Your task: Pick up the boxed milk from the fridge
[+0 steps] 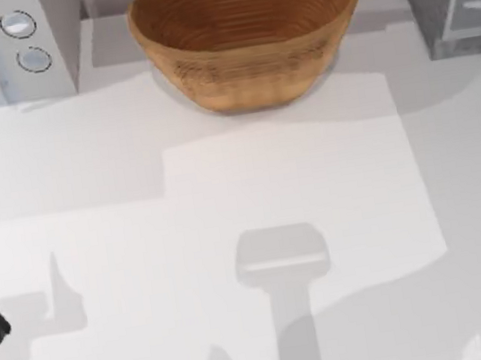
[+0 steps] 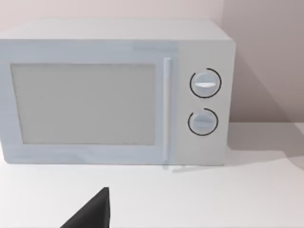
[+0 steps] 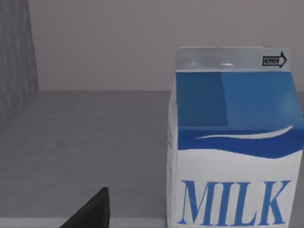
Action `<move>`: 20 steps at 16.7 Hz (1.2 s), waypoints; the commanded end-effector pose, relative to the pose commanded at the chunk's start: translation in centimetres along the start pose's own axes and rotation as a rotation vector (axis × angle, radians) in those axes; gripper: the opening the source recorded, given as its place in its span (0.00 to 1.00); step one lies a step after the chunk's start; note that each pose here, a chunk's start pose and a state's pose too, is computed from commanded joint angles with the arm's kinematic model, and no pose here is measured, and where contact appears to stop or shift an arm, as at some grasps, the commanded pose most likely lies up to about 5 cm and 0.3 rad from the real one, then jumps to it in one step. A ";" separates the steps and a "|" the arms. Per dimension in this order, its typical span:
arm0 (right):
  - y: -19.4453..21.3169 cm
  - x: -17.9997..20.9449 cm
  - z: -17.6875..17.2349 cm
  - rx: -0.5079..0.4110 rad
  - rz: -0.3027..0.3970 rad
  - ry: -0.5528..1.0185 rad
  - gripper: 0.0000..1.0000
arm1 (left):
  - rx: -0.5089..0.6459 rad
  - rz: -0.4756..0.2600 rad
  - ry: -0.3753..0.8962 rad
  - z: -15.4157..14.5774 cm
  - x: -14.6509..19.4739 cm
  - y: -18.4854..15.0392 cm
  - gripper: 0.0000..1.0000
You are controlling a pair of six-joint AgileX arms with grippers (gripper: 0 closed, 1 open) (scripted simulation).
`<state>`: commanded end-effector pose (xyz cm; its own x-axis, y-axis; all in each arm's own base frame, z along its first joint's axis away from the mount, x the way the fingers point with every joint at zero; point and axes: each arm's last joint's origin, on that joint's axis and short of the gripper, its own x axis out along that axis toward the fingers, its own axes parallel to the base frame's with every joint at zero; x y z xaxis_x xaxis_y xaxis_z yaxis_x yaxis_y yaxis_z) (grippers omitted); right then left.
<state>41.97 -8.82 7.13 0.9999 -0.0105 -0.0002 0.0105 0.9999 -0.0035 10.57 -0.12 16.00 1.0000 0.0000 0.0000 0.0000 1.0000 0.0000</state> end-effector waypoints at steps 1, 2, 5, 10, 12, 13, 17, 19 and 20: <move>0.0 0.0 0.0 0.000 0.000 0.000 1.00 | 0.000 0.000 0.000 0.0 0.0 0.0 1.00; 0.0 0.0 0.0 0.000 0.000 0.000 1.00 | 0.000 0.000 0.000 0.0 0.0 0.0 1.00; -0.2 0.2 0.0 0.000 -0.001 0.001 1.00 | 0.000 0.000 0.000 0.0 0.0 0.0 1.00; -0.2 4.1 -0.1 -0.001 0.000 -0.005 1.00 | 0.000 0.000 0.000 0.0 0.0 0.0 1.00; -0.1 5.5 0.0 -0.001 0.000 -0.004 1.00 | 0.000 0.000 0.000 0.0 0.0 0.0 1.00; 0.0 5.8 0.0 0.000 0.000 -0.002 1.00 | 0.000 0.000 0.000 0.0 0.0 0.0 1.00; 0.0 6.0 0.0 0.000 0.000 0.000 1.00 | 0.000 0.000 0.000 0.0 0.0 0.0 1.00; 0.0 6.0 0.0 0.000 0.000 0.000 0.85 | 0.000 0.000 0.000 0.0 0.0 0.0 1.00; 0.0 6.0 0.0 0.000 0.000 0.000 0.77 | 0.000 0.000 0.000 0.0 0.0 0.0 1.00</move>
<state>47.97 -8.89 7.13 0.9999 -0.0105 -0.0002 0.0105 0.9999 -0.0035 10.57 -0.12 16.00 1.0000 0.0000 0.0000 0.0000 1.0000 0.0000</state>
